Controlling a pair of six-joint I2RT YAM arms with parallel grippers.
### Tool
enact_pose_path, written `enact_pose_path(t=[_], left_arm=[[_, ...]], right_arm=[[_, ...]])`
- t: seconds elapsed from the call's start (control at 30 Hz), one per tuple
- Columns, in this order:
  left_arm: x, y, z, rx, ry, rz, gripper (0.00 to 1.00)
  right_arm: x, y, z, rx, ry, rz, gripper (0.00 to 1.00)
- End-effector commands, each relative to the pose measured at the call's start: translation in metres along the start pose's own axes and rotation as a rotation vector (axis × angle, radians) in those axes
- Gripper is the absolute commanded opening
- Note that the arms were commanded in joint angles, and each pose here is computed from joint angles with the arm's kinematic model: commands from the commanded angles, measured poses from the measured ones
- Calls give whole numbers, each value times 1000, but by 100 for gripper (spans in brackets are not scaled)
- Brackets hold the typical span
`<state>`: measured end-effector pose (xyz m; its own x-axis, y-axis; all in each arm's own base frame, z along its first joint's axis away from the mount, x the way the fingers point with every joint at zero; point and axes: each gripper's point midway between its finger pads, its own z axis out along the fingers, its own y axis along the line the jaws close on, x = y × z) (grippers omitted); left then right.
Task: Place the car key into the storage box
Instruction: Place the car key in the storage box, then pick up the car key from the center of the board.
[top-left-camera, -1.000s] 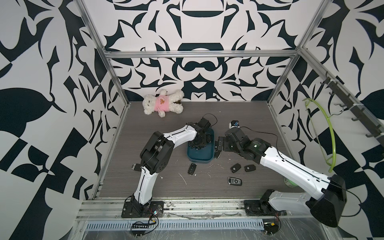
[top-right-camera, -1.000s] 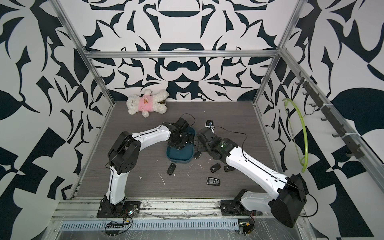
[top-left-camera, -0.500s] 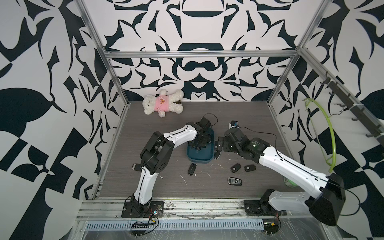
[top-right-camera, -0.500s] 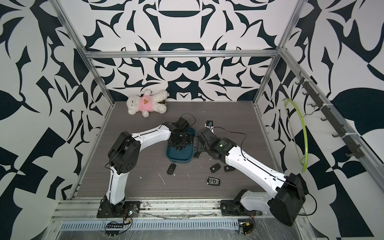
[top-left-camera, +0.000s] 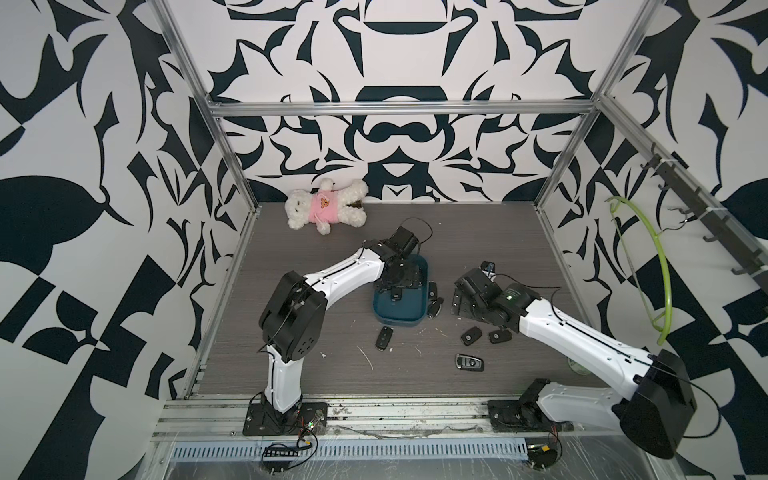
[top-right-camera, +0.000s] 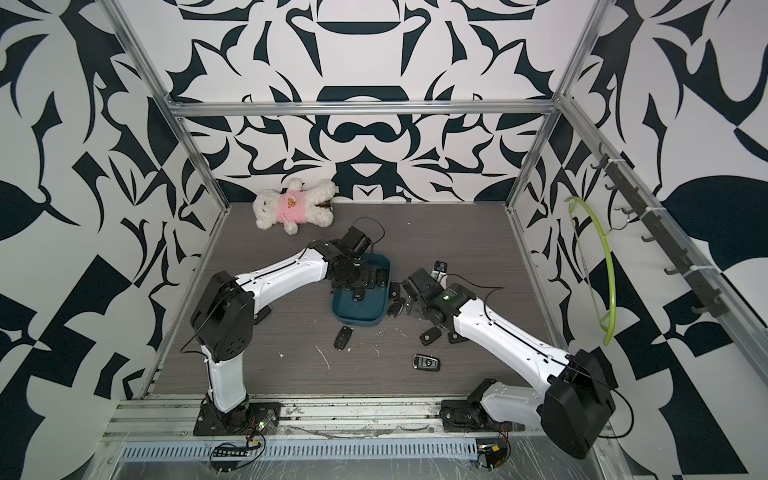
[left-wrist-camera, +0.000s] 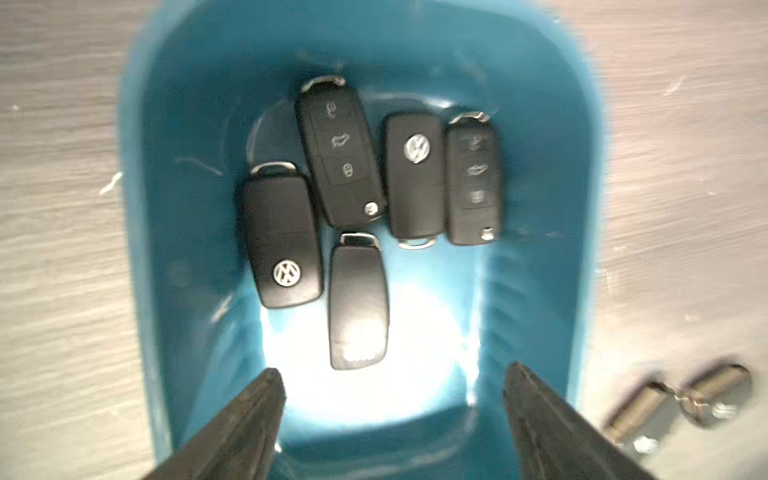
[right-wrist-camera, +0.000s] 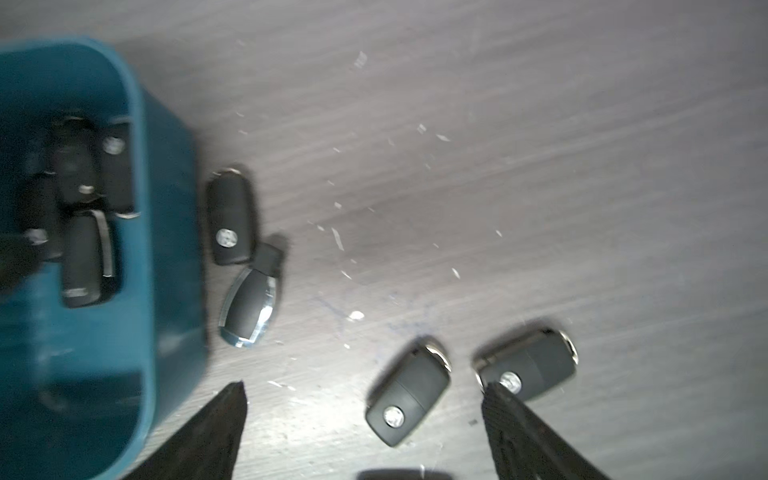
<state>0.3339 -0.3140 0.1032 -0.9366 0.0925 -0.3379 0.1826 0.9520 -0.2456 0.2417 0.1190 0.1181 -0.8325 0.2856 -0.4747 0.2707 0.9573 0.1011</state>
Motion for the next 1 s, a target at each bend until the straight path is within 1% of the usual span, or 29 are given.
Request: enact_pose_path(t=[0.0,0.13,0.23,0.63,0.77,0.87,0.97], left_arm=[[-5,-11,-18,61,-34,3,96],[-14,-20,-31,107,-74,6,98],[-16,-23,-36,122,-87,14,99],[-12,-15,-46,101,-102,11,99],[-8,-12,-45,95,-95,7,99],[-7,-10,-47,89,-97,5,99],[-7,-9,-50,87,-104,2,99]], right_arm=[[11,-19,-3,52,20,95,83],[28,-36,6,125,68,135,78],[43,-36,17,129,112,154,73],[80,-32,51,122,199,195,72],[81,-26,58,111,204,188,72],[80,-21,63,111,204,175,69],[78,-18,66,112,202,166,68]])
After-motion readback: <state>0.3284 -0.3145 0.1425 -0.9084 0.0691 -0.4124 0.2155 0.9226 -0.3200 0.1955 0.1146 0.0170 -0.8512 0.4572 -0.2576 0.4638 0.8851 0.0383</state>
